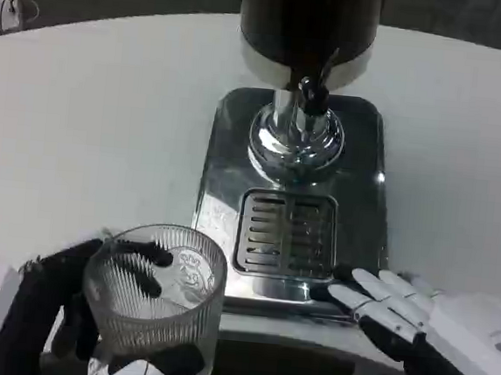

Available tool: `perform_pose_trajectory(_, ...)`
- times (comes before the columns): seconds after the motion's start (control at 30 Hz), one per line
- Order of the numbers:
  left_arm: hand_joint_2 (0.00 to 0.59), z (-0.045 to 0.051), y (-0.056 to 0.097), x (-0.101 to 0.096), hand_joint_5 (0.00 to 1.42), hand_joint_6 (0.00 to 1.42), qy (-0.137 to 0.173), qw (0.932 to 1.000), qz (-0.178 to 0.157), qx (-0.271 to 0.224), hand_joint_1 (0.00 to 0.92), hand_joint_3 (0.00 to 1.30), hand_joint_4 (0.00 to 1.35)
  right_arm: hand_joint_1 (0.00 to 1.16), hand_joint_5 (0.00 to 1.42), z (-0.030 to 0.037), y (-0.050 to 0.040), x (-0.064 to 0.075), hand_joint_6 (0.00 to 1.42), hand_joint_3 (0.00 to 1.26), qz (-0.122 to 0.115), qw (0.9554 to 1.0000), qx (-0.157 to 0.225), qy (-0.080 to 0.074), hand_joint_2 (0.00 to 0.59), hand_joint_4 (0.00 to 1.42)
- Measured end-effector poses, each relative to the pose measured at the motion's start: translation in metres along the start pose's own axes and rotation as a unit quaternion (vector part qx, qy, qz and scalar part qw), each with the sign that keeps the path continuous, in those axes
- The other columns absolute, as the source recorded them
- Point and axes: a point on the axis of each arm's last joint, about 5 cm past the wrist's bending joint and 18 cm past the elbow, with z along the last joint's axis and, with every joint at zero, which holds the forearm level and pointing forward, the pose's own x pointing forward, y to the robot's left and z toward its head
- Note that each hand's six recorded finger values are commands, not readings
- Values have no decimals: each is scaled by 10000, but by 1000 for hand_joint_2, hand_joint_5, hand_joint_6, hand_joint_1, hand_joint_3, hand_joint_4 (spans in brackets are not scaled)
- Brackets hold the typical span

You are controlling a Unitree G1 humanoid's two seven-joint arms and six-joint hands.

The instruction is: Grasp the cup under the faucet to collect the drink, then remove the cup.

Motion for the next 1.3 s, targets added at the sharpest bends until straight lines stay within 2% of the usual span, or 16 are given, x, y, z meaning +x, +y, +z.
perform_pose_trajectory(0.8,0,-2,-1,-34,1286,1424,76,10000,-27,0,496,1004,1102,438,0,4,-1,-30,0,112,57,10000,16,22,475,0)
perform_pose_trajectory(0.93,0,-4,-6,14,1293,1424,-20,10000,-2,32,496,1004,1102,438,0,-2,-9,-39,1,114,36,10000,4,53,475,0)
perform_pose_trajectory(1.17,0,-69,-64,192,1297,1424,-147,9997,82,172,496,1004,1102,438,0,24,-37,-65,1,114,-36,10000,-53,29,475,0)
perform_pose_trajectory(1.3,0,-122,-119,296,1297,1424,-107,9997,95,191,496,1004,1102,438,0,21,-47,-93,1,114,-70,9999,-60,107,475,0)
